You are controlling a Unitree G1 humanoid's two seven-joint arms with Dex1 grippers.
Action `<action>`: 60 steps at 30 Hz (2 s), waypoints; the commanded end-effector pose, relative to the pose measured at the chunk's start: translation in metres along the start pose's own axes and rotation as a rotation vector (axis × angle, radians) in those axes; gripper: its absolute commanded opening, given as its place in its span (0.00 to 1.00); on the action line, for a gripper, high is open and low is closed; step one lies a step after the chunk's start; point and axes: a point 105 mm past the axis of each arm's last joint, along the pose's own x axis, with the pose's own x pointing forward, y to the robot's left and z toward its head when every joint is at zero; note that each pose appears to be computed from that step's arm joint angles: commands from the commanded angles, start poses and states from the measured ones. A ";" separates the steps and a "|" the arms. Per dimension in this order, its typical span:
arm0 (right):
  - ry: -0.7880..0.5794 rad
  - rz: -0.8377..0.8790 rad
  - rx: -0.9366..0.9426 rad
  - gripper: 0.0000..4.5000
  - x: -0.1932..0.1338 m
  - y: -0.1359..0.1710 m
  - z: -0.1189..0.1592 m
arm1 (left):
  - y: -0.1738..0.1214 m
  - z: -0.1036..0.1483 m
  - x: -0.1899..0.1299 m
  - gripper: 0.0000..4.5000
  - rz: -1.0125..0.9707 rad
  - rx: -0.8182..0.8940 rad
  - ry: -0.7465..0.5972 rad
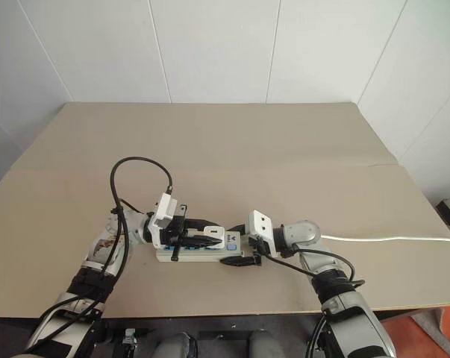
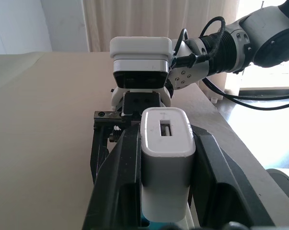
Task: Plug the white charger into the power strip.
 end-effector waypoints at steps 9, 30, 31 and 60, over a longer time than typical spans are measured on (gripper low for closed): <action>0.118 0.028 0.083 0.76 -0.004 0.013 -0.031 | 0.002 0.007 0.000 0.22 -0.012 0.041 -0.001; 0.129 0.025 0.082 0.76 -0.005 0.013 -0.032 | -0.004 0.001 -0.006 0.22 -0.041 0.009 0.027; 0.128 0.025 0.083 0.76 -0.005 0.013 -0.032 | -0.004 0.001 -0.006 0.22 -0.041 0.009 0.028; 0.129 0.018 0.077 0.76 -0.005 0.007 -0.030 | -0.021 -0.049 -0.028 0.22 0.018 -0.120 0.171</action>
